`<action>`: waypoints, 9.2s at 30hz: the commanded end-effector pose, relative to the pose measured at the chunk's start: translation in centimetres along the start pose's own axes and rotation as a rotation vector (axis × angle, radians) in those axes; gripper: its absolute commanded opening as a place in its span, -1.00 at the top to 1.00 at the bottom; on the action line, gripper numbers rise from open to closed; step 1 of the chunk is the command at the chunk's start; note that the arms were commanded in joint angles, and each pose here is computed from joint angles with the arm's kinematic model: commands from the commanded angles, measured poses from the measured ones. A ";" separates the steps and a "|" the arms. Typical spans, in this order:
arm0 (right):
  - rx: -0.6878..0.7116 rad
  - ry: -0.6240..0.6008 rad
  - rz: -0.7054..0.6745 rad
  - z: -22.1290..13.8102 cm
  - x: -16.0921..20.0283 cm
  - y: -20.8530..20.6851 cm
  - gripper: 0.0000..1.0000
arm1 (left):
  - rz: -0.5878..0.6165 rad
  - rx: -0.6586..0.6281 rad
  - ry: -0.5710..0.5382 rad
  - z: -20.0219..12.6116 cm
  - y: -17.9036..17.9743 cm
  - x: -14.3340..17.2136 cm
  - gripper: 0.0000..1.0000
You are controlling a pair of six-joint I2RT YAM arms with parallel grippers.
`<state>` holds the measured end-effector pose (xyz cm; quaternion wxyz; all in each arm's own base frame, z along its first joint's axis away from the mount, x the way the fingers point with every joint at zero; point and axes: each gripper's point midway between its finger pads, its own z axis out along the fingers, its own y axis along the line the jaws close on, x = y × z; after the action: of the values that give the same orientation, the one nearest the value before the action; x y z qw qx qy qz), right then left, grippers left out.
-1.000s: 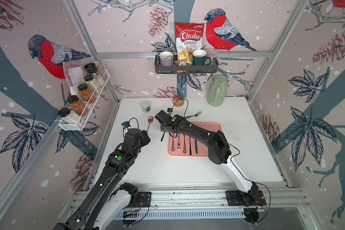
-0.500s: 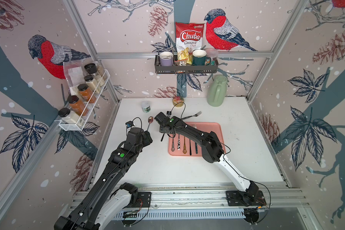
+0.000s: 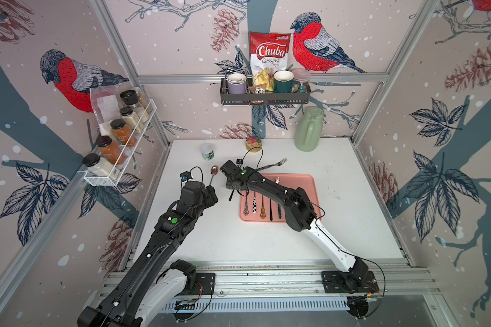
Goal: Set the spoon and fork side by side
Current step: Pick up the spoon from the center of the board, then place the spoon on the tray, then pick up the fork at the center of the board, then place the fork on the tray.
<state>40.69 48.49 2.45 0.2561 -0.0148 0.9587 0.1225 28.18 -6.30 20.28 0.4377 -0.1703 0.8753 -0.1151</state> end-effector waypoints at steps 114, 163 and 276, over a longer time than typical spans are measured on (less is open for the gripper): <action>0.106 0.242 0.047 -10.0 5.5 -26.5 0.35 | 0.098 0.154 0.020 0.6 -7.1 -0.5 -0.56; 0.220 0.227 -0.030 -8.6 3.7 -24.7 0.76 | 0.111 0.124 0.023 1.4 -6.1 0.5 -0.59; -0.445 -0.230 0.561 -22.6 -4.8 -24.7 0.31 | 0.405 0.291 0.109 13.0 -26.4 3.8 0.79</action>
<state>35.60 17.90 17.01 0.3032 0.2111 0.8543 0.3656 41.68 -31.77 17.26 0.3744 0.1249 0.9092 -0.1330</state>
